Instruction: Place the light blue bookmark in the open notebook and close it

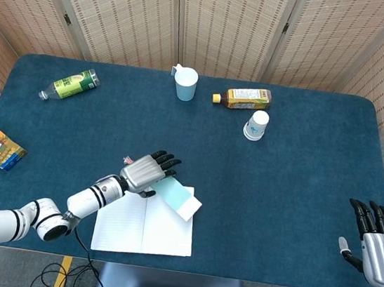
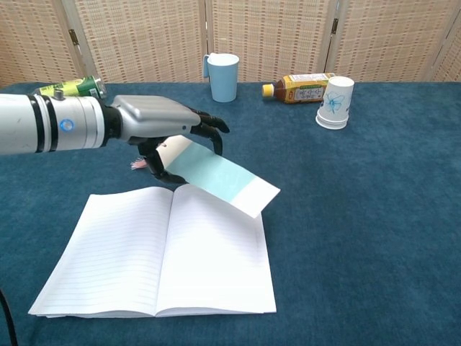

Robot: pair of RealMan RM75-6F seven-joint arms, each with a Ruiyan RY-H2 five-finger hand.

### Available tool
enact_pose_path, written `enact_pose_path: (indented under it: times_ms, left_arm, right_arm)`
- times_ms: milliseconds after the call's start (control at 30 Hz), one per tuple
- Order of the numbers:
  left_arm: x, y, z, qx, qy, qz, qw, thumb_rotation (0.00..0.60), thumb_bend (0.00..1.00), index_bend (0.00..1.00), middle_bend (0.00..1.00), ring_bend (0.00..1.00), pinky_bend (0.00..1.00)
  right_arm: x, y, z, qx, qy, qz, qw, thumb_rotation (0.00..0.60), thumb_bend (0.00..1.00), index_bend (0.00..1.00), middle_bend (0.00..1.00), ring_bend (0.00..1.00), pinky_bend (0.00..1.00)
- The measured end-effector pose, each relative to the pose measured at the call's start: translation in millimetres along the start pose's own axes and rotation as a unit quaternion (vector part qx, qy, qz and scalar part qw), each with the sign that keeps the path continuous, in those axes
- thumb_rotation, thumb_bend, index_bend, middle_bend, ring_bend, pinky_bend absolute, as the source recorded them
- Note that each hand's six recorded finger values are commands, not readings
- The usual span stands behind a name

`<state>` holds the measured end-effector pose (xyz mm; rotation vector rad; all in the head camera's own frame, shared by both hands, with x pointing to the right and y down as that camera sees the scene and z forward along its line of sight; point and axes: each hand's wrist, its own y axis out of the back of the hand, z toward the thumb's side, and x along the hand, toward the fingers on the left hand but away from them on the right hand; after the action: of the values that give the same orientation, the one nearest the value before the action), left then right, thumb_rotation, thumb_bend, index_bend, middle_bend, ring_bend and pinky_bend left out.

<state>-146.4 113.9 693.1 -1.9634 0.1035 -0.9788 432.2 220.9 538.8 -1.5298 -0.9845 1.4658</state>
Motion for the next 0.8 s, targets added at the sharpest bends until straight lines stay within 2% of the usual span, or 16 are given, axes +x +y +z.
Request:
enact_pose_path:
  times_ms: [400,800]
  left_arm:
    - [3.7,-7.0,26.8,0.061,-0.058,-0.026,0.9961,0.6,0.34,0.35,0.07,0.05,0.11]
    - [-8.3,-12.4,42.4,0.118,-0.112,-0.049,0.9855,0.6,0.34,0.35,0.07,0.05,0.11]
  right_arm:
    - [3.6,-1.8,-2.5,-0.005,-0.007,-0.002,1.0,0.6,0.29,0.08,0.16,0.06,0.1]
    - [5.6,-0.8,1.2,-0.004,-0.005,-0.005,1.0,0.6,0.29,0.08,0.16,0.06,0.1]
